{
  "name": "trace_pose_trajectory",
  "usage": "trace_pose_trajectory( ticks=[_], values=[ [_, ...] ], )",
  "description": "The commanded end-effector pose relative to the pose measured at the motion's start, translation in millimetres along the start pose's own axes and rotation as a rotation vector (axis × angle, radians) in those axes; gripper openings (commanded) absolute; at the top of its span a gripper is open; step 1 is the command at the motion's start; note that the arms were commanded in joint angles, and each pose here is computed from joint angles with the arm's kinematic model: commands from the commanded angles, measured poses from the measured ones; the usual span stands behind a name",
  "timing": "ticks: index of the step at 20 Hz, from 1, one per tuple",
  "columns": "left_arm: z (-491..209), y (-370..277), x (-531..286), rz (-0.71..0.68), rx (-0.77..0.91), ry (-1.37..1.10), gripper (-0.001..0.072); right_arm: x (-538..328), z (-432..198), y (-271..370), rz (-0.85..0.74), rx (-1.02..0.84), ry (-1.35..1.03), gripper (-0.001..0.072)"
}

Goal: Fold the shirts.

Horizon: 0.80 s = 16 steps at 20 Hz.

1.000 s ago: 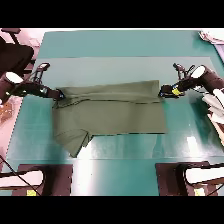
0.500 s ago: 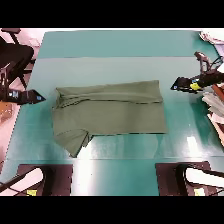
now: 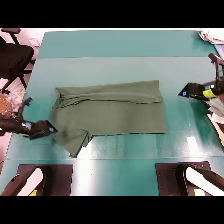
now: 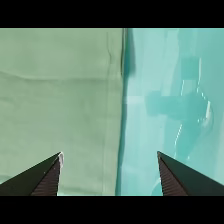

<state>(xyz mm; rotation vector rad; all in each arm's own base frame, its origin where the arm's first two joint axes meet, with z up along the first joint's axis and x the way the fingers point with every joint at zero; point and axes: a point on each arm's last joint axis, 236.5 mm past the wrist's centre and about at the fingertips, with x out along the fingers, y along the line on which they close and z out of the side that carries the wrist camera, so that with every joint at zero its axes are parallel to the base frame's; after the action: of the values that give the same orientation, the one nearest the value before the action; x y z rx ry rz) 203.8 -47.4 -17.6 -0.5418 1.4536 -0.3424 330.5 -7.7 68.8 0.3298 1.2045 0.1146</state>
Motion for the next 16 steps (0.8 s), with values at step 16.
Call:
trace_pose_trajectory(
  ticks=[16],
  values=[
    [-31, 8, 70, 0.215, -0.270, 0.041, 0.0540, -3, -39, -34, -0.049, 0.146, -0.127, 0.0661]
  ],
)
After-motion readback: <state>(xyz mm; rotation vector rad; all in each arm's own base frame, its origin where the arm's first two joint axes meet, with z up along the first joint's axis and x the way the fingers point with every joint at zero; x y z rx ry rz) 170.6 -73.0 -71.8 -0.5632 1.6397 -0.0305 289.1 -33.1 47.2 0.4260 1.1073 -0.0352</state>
